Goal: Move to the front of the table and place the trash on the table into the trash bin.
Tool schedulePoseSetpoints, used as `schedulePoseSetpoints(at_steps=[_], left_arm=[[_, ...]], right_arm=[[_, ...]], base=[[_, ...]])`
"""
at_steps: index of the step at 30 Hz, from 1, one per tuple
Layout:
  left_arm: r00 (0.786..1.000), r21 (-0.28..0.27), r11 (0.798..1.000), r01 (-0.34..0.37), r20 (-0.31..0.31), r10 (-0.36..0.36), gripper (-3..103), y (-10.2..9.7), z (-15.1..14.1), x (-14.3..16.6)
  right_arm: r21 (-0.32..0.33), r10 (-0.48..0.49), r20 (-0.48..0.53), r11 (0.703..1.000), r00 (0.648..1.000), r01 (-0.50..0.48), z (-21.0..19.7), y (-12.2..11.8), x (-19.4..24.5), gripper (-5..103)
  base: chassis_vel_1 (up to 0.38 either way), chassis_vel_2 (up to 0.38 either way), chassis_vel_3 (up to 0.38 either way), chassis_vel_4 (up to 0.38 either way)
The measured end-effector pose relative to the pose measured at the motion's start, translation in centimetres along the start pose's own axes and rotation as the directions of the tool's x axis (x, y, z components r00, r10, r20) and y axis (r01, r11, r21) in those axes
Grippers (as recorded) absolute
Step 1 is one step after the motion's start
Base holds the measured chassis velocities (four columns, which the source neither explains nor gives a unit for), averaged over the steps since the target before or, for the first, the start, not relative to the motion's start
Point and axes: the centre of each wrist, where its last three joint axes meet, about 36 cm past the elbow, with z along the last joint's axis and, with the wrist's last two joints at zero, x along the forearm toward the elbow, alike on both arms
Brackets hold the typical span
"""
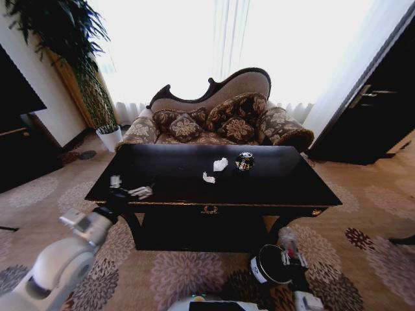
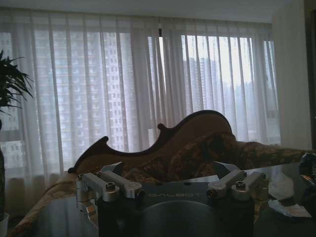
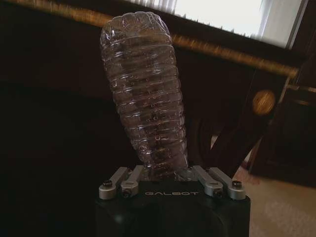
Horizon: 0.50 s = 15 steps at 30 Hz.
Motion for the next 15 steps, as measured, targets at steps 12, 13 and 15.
schedulePoseSetpoints(at_steps=[12,13,15], left_arm=[[0.995,-0.003,0.995,0.1,-0.005,-0.1,100,2.4,1.0,4.8],[0.994,-0.005,0.994,0.112,-0.006,-0.112,100,2.5,1.1,5.4],[0.991,-0.007,0.991,0.132,-0.009,-0.132,100,2.8,1.4,6.1]], right_arm=[[-0.056,0.001,-0.113,0.998,0.994,-0.008,4.6,1.2,-2.9,28],[-0.057,-0.002,-0.131,0.998,0.991,-0.005,5.2,1.3,-3.0,28],[-0.057,-0.008,-0.152,0.998,0.988,-0.001,6.0,1.6,-3.1,28]], base=[[0.0,0.0,0.0,0.0],[0.0,0.0,0.0,0.0],[0.0,0.0,0.0,0.0]])
